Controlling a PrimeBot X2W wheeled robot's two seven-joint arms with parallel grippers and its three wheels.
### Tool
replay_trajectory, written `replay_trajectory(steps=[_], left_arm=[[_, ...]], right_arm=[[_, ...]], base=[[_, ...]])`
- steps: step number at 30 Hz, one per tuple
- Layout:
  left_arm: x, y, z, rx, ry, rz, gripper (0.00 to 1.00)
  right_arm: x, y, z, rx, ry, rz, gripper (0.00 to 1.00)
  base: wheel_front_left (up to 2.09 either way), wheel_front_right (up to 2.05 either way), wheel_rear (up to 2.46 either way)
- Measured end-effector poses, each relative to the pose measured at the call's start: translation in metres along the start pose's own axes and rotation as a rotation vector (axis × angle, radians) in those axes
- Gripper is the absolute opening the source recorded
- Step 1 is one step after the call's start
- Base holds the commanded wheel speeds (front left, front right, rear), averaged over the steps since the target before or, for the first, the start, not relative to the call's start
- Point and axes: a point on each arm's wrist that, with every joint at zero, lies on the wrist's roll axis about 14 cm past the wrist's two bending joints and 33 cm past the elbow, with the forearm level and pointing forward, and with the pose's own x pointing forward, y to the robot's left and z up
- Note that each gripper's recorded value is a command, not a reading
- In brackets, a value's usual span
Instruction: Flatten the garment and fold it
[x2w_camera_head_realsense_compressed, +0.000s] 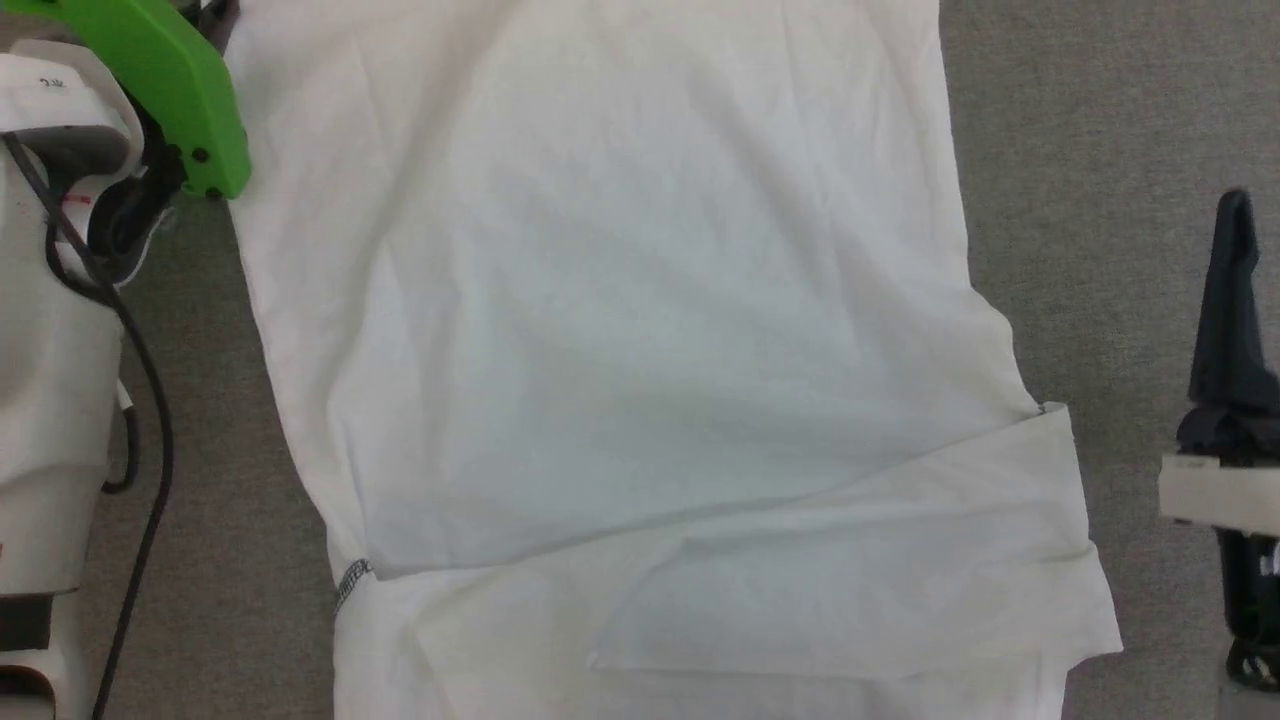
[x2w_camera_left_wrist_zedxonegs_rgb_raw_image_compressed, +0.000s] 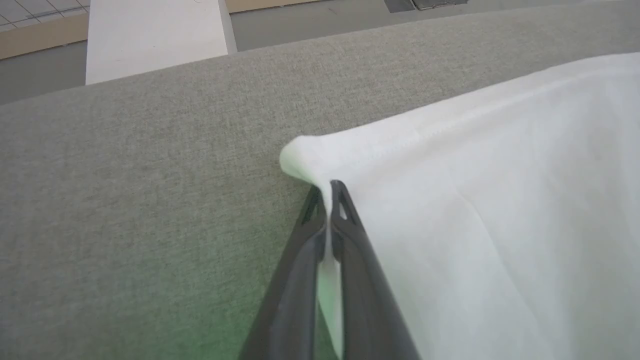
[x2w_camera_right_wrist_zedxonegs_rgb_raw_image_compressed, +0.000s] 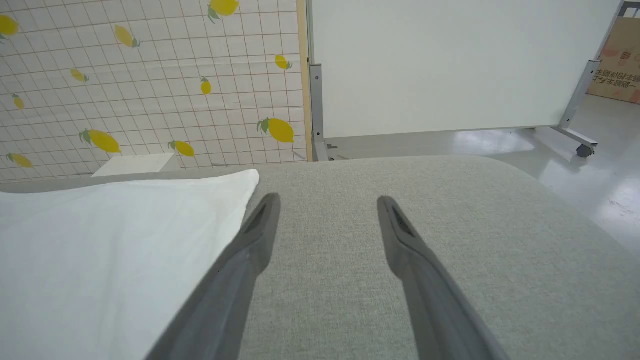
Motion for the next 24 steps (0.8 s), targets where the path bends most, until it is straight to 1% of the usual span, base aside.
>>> replay_trajectory(steps=[6,8,10,13,15,17,21,24], left_arm=[[-0.009,-0.001,0.004,0.02,-0.031,-0.006,0.0],[-0.011,-0.002,0.003,0.023,-0.033,-0.009,0.0],[-0.012,-0.001,0.001,0.025,-0.035,-0.008,0.0],[-0.012,-0.001,-0.001,0.027,-0.037,-0.011,0.0],[-0.011,-0.002,-0.003,0.028,-0.035,-0.016,0.0],[-0.009,-0.004,-0.005,0.027,-0.035,-0.021,0.0],[-0.007,-0.005,-0.009,0.025,-0.026,-0.029,0.0],[-0.006,-0.004,-0.009,0.033,-0.027,-0.032,0.0]], right_arm=[[0.055,0.016,0.056,-0.041,-0.065,0.083,1.0],[0.076,0.022,0.065,-0.045,-0.033,0.118,1.0],[0.094,0.029,0.066,-0.059,0.022,0.147,1.0],[0.119,0.039,0.054,-0.048,0.137,0.177,1.0],[0.13,0.048,0.039,-0.08,0.234,0.206,1.0],[0.14,0.053,0.018,-0.074,0.339,0.218,1.0],[0.149,0.066,-0.021,-0.047,0.539,0.237,1.0],[0.154,0.079,-0.041,-0.04,0.631,0.25,1.0]], base=[[0.0,0.0,0.0],[0.0,0.0,0.0],[0.0,0.0,0.0],[0.0,0.0,0.0],[0.0,0.0,0.0],[0.0,0.0,0.0],[0.0,0.0,0.0],[0.0,0.0,0.0]])
